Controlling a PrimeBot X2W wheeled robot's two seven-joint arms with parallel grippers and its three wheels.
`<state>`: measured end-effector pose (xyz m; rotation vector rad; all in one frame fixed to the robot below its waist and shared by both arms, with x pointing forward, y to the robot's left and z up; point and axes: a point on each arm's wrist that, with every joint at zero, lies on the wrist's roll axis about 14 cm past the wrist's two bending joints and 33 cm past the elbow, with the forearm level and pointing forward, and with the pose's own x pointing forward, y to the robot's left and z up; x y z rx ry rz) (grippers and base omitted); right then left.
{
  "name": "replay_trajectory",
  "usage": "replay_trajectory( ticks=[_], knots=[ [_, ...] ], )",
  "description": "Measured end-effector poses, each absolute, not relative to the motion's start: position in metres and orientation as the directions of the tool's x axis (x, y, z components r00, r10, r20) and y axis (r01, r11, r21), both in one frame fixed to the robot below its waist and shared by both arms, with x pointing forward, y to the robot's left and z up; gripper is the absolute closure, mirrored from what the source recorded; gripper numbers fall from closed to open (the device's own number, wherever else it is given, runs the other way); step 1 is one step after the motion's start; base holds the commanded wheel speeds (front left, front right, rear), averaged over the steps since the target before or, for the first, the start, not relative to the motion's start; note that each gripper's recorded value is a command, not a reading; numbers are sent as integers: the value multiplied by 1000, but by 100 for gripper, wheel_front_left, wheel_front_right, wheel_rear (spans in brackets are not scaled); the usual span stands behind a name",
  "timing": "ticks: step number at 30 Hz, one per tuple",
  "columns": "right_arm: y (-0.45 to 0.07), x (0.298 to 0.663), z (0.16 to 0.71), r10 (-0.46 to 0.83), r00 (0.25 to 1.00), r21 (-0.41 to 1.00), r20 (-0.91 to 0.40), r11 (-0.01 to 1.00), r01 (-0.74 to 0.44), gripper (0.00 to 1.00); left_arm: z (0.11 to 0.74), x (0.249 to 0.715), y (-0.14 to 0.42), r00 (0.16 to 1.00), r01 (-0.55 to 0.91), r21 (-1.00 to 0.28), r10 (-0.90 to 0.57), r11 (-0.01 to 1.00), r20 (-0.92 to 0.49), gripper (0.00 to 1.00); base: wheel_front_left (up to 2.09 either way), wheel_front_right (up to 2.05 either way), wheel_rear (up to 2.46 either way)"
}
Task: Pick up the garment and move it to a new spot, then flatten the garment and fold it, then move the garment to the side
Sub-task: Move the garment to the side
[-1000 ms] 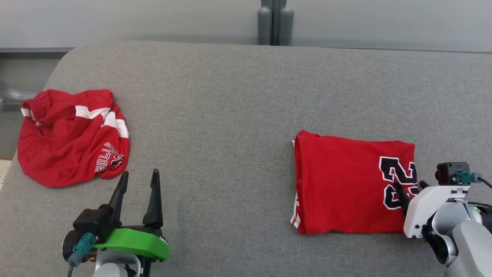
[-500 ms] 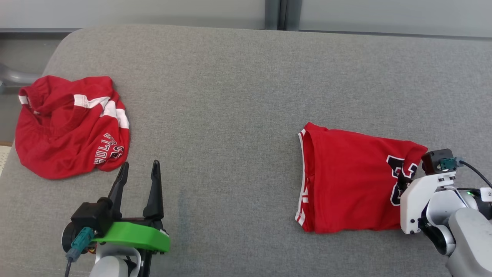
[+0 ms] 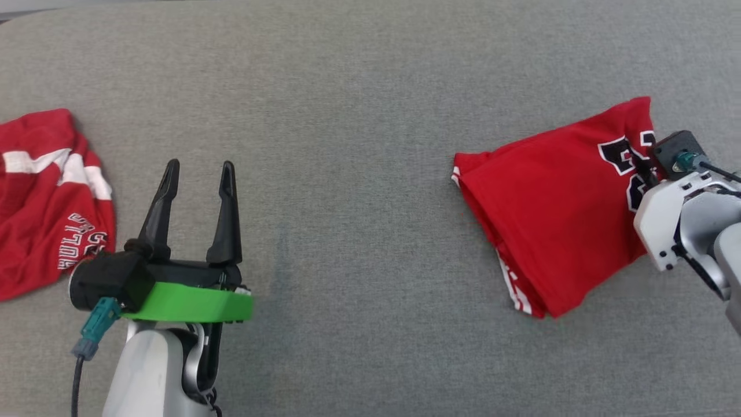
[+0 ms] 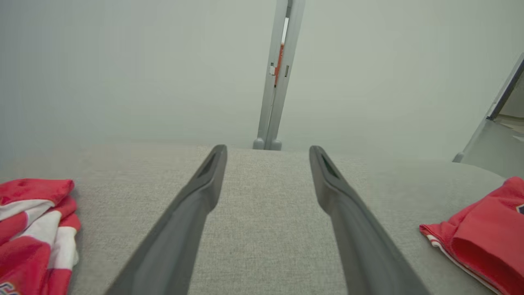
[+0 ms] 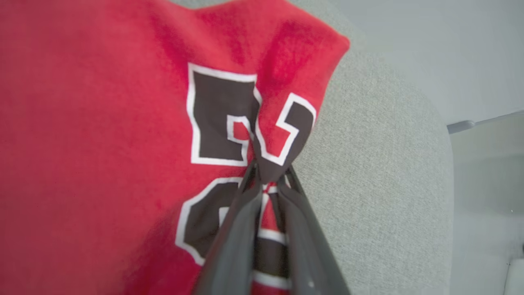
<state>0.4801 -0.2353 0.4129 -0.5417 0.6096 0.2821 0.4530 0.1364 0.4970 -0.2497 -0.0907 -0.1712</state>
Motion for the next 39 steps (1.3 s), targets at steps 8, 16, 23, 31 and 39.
replay_trajectory(
  ticks=[8,16,23,31,39],
  knots=[
    [-329,496,438,-113,840,-571,-531,780,-256,100,494,487,89,946,312,-223,-282,924,157,0,0,0,0],
    [-409,491,427,-301,814,-633,-497,767,-103,100,467,508,47,901,431,-229,-405,873,153,0,0,0,0],
    [-454,479,415,-406,790,-693,-461,720,-35,100,433,514,38,886,463,-240,-451,853,108,0,0,0,0],
    [-473,478,420,-456,804,-742,-382,670,27,0,424,512,51,897,442,-226,-435,868,83,0,0,0,0],
    [-450,489,457,-392,896,-740,-208,662,118,0,437,507,60,912,411,-224,-402,884,86,0,0,0,0]
  ],
)
